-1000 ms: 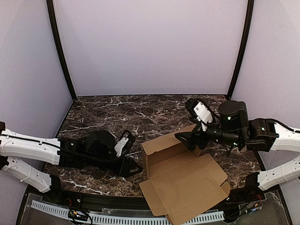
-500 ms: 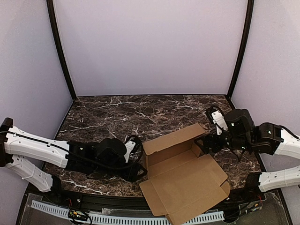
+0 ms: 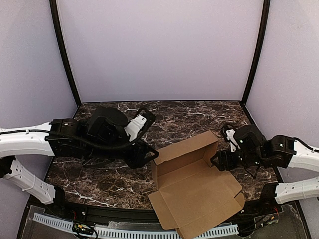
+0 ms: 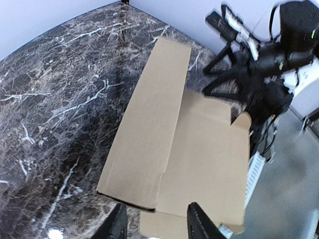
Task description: Fold the paper box
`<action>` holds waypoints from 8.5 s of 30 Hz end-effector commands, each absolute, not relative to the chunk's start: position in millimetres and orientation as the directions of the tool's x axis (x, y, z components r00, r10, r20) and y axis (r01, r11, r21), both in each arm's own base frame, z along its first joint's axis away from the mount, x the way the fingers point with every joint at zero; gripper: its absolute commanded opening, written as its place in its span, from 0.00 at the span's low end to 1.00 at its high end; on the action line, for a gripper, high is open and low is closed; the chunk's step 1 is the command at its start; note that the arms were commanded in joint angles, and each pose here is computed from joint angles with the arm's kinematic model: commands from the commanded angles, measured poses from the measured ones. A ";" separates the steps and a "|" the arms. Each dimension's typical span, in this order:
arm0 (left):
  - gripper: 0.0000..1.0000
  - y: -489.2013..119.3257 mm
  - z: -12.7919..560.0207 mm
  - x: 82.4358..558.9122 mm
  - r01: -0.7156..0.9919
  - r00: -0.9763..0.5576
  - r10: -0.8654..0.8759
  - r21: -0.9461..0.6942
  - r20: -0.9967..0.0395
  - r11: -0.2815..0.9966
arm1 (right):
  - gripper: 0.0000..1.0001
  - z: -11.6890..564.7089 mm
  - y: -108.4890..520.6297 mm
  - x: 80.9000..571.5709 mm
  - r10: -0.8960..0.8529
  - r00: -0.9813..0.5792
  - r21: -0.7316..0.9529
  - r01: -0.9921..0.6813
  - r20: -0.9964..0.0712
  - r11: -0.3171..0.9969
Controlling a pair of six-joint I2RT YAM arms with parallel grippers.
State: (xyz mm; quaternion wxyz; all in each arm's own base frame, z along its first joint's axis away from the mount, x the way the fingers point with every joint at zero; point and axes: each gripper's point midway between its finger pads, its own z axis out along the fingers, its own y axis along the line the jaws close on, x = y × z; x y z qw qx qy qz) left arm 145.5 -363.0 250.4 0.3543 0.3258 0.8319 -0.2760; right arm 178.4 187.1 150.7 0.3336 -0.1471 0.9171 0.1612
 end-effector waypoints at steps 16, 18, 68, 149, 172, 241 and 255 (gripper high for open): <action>0.01 -414.3 237.7 203.4 0.808 -0.525 0.451 -0.258 -0.721 0.529 | 0.00 197.0 243.9 215.4 -0.141 -0.683 0.266 -0.455 -0.717 0.850; 0.01 -414.3 232.8 208.2 0.803 -0.530 0.452 -0.254 -0.718 0.538 | 0.00 202.9 251.8 225.4 -0.152 -0.675 0.256 -0.465 -0.722 0.848; 0.01 -315.5 55.9 203.5 0.486 -0.834 0.225 -0.480 -0.503 0.730 | 0.00 312.8 270.2 289.6 -0.223 -0.532 0.113 -0.527 -0.817 0.843; 0.24 -428.5 79.8 155.0 0.587 -0.774 0.263 -0.497 -0.576 0.639 | 0.23 201.4 165.0 361.9 -0.050 -0.680 0.300 -0.388 -0.732 0.872; 0.68 -185.8 144.6 204.8 0.388 -0.708 0.147 -0.206 -0.690 0.898 | 0.35 202.8 162.7 318.0 -0.113 -0.629 0.262 -0.473 -0.769 0.841; 0.38 -181.3 145.8 333.6 0.209 -0.836 -0.048 -0.398 -0.547 0.893 | 0.21 154.0 189.6 345.6 -0.154 -0.712 0.214 -0.399 -0.685 0.892; 0.28 -175.6 128.2 302.3 0.287 -0.871 0.095 -0.342 -0.483 0.895 | 0.26 158.3 202.5 315.9 -0.383 -0.577 0.111 -0.643 -0.721 0.758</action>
